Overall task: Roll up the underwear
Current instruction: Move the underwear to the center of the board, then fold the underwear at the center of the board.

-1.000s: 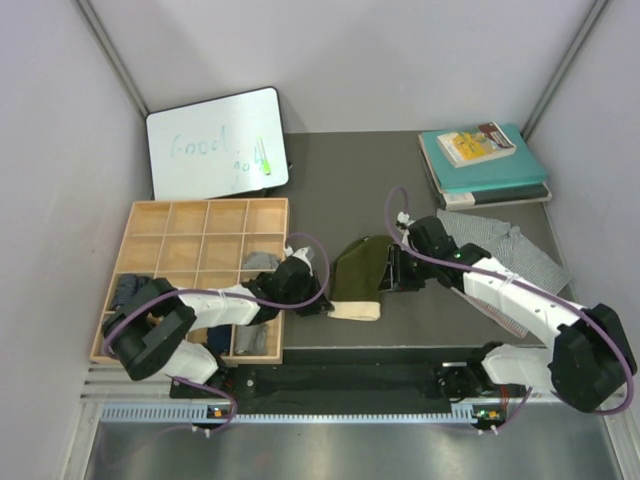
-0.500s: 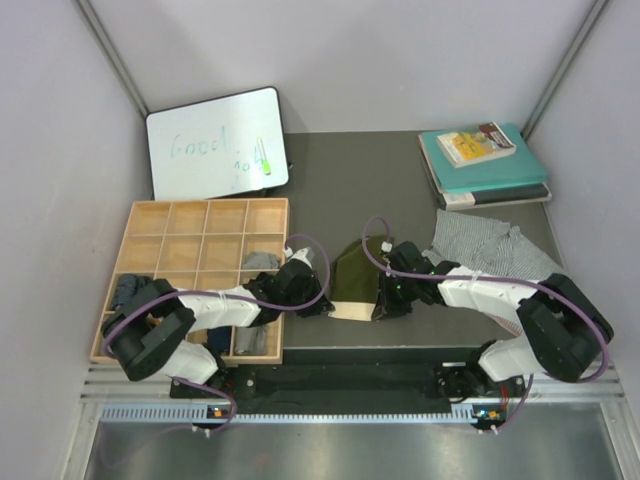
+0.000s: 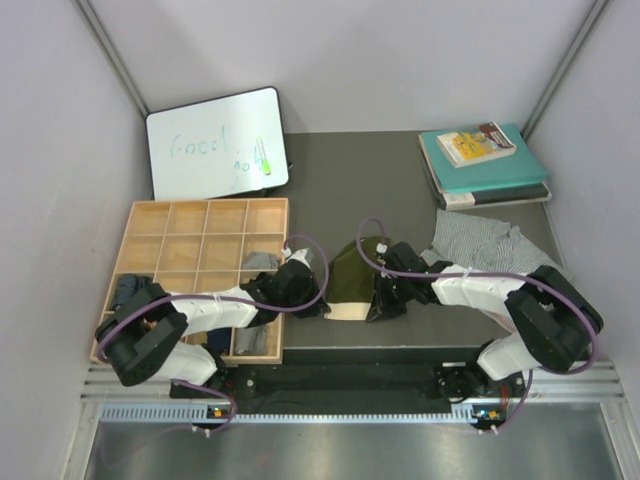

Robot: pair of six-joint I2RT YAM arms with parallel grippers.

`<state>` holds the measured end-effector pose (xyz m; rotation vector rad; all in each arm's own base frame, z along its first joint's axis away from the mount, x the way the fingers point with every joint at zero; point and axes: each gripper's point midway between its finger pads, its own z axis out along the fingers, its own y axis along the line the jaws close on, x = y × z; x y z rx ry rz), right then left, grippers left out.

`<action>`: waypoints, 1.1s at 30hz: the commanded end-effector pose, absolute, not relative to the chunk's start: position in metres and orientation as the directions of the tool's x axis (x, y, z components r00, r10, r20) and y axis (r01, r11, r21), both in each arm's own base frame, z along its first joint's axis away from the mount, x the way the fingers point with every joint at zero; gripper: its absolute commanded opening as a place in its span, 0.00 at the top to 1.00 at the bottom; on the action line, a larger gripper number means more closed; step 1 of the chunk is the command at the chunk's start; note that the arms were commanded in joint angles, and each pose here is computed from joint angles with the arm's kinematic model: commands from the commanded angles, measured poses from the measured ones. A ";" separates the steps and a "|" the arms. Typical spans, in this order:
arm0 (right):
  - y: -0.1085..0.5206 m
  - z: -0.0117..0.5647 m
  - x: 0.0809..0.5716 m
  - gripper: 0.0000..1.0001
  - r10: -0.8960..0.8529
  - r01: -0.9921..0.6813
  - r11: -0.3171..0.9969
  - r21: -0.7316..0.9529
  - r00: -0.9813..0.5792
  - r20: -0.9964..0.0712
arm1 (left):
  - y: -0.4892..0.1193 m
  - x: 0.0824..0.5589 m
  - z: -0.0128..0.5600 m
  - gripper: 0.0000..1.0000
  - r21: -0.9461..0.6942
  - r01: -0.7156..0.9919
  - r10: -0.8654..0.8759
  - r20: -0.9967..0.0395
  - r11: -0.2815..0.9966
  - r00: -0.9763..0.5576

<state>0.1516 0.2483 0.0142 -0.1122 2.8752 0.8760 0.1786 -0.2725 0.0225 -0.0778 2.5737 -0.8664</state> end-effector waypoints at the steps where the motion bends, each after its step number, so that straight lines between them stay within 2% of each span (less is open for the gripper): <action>1: 0.254 0.049 0.167 0.97 -0.038 -0.182 0.820 0.543 -0.964 -0.265 | -0.267 0.180 0.028 1.00 -0.541 0.113 -0.143 -0.408 0.833 -0.902; 5: 0.251 0.068 0.174 0.95 -0.010 -0.183 0.826 0.533 -0.951 -0.310 | -0.261 0.181 0.028 1.00 -0.516 0.112 -0.134 -0.416 0.849 -0.899; 9: 0.247 0.063 0.178 0.96 -0.008 -0.177 0.845 0.505 -0.947 -0.320 | -0.260 0.181 0.031 1.00 -0.508 0.121 -0.126 -0.425 0.853 -0.896; 16: 0.255 0.041 0.181 0.98 -0.017 -0.163 0.848 0.504 -0.959 -0.282 | -0.263 0.183 0.038 1.00 -0.503 0.146 -0.108 -0.441 0.852 -0.891; 24: 0.241 0.016 0.177 0.99 -0.040 -0.145 0.891 0.431 -0.969 -0.245 | -0.269 0.193 0.058 1.00 -0.441 0.245 -0.016 -0.510 0.864 -0.860; 33: 0.233 0.003 0.174 0.99 -0.032 -0.123 0.911 0.394 -0.973 -0.230 | -0.313 0.193 0.097 1.00 -0.402 0.388 0.098 -0.579 0.829 -0.809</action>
